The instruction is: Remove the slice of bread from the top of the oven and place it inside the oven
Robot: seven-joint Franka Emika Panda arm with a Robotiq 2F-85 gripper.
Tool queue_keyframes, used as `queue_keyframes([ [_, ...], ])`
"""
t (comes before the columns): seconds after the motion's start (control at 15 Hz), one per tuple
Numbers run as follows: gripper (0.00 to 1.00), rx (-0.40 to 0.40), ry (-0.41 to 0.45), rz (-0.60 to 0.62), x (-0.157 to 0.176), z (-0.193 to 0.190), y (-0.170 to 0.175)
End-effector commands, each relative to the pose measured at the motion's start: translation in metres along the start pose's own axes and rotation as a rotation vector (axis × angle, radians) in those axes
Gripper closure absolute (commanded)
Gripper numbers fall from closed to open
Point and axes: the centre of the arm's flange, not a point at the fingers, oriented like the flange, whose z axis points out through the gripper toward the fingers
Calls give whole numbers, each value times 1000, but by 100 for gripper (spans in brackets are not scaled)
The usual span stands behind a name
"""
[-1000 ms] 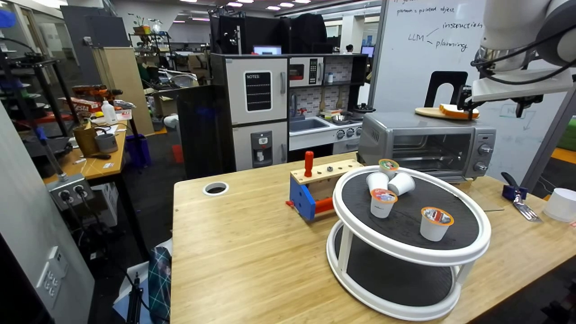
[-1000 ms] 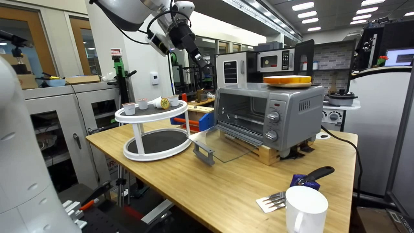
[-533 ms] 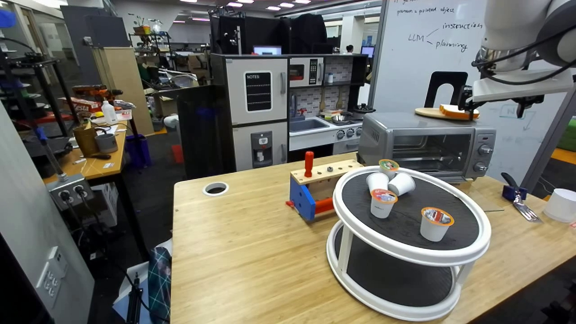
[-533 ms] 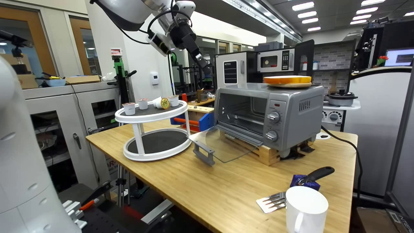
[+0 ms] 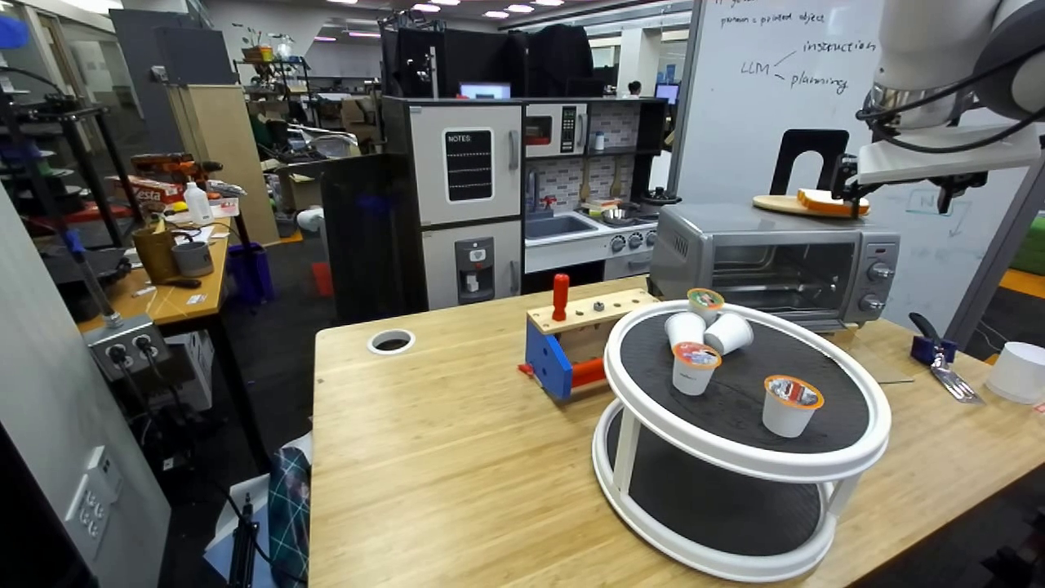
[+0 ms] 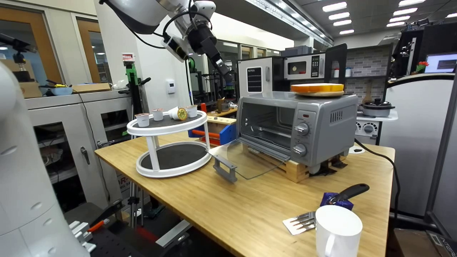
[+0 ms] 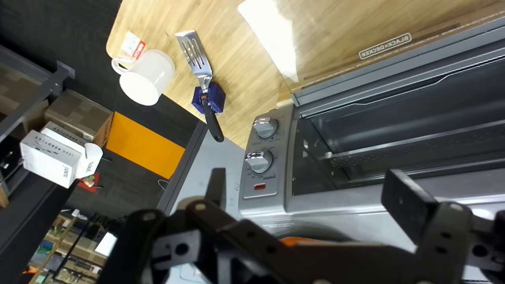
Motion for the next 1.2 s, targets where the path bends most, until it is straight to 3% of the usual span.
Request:
queue_keyframes([
  [0.0, 0, 0, 0, 0, 0, 0, 0],
  [0.4, 0, 10, 1, -41, 0, 3, 0],
  [0.53, 0, -117, 124, -76, 2, 19, 3],
  [0.87, 0, -363, 315, -128, 26, 61, 26],
  [1.0, 0, -440, 405, -167, 33, 69, 33],
  [1.13, 0, -457, 477, -208, 38, 71, 35],
])
